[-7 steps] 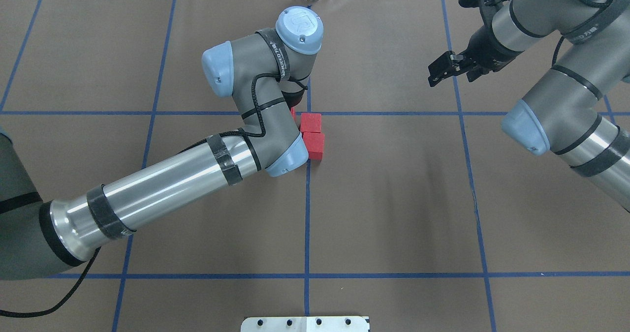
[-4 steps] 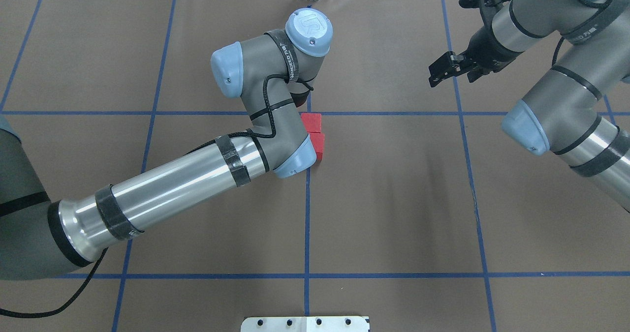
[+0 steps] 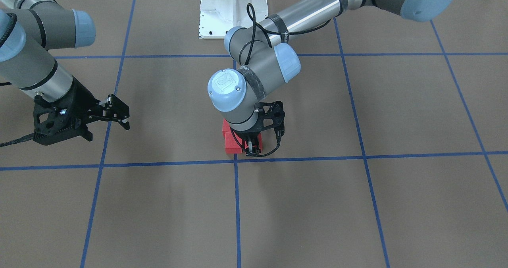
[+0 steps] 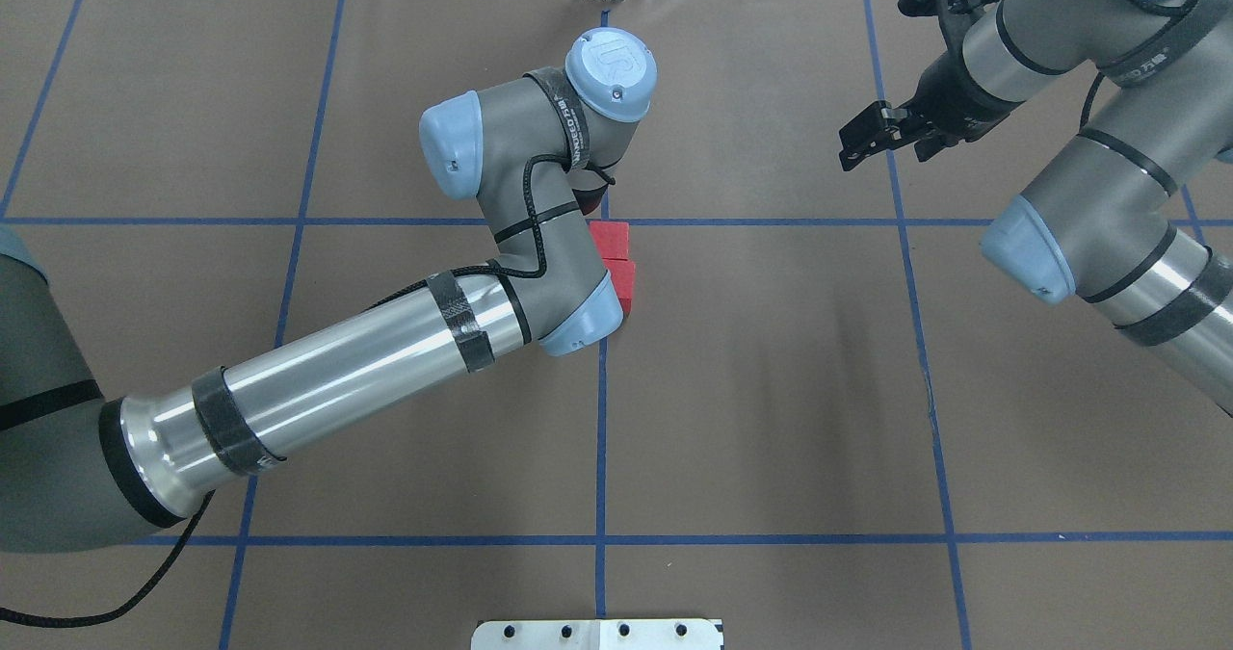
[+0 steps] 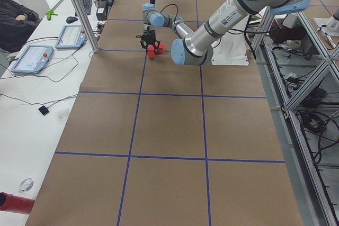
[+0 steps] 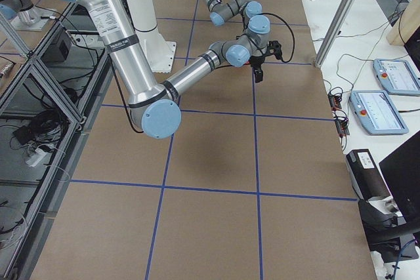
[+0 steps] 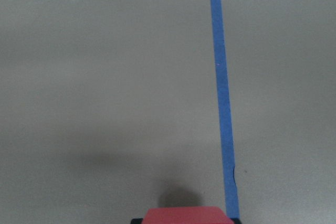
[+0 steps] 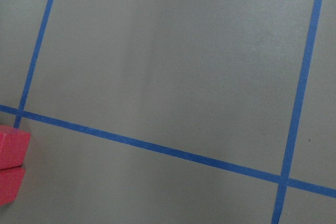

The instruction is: Form red blocks into L shape at center

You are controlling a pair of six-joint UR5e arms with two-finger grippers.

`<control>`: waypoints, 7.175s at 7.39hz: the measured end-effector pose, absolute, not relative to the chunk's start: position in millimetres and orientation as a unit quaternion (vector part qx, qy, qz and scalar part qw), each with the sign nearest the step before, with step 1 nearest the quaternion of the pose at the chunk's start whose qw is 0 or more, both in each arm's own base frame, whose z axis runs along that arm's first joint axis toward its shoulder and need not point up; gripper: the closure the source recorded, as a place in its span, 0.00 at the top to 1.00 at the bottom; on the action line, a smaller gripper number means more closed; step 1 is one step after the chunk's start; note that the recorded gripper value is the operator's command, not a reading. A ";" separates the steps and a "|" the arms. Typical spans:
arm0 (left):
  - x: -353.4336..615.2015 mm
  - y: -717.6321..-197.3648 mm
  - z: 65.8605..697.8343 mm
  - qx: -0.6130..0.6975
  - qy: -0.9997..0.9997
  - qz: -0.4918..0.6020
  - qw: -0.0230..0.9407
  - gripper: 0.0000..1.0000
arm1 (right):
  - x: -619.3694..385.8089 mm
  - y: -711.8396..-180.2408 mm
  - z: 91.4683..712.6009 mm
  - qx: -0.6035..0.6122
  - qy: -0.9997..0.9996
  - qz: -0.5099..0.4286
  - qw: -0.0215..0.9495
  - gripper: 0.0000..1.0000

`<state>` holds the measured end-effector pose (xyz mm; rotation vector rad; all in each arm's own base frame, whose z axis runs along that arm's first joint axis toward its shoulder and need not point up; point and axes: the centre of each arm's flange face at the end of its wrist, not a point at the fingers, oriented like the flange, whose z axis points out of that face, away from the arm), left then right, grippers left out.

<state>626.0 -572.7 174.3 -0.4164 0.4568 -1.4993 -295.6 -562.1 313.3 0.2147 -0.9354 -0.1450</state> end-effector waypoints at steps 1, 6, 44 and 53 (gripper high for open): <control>627.2 -571.4 174.1 -0.186 0.204 -0.670 0.689 0.00 | -295.6 -562.2 313.7 0.103 -0.449 -0.070 0.885 0.99; 631.8 -566.0 173.5 -0.187 0.205 -0.666 0.693 0.06 | -295.5 -562.1 314.0 0.102 -0.449 -0.069 0.885 0.99; -48.9 -439.2 599.3 0.044 0.377 0.016 0.925 1.00 | 58.2 -508.0 576.0 0.036 -0.388 0.050 0.919 0.99; -53.1 -433.6 617.6 0.018 0.366 0.001 0.930 1.00 | 55.4 -490.2 592.4 0.017 -0.404 0.052 0.913 0.99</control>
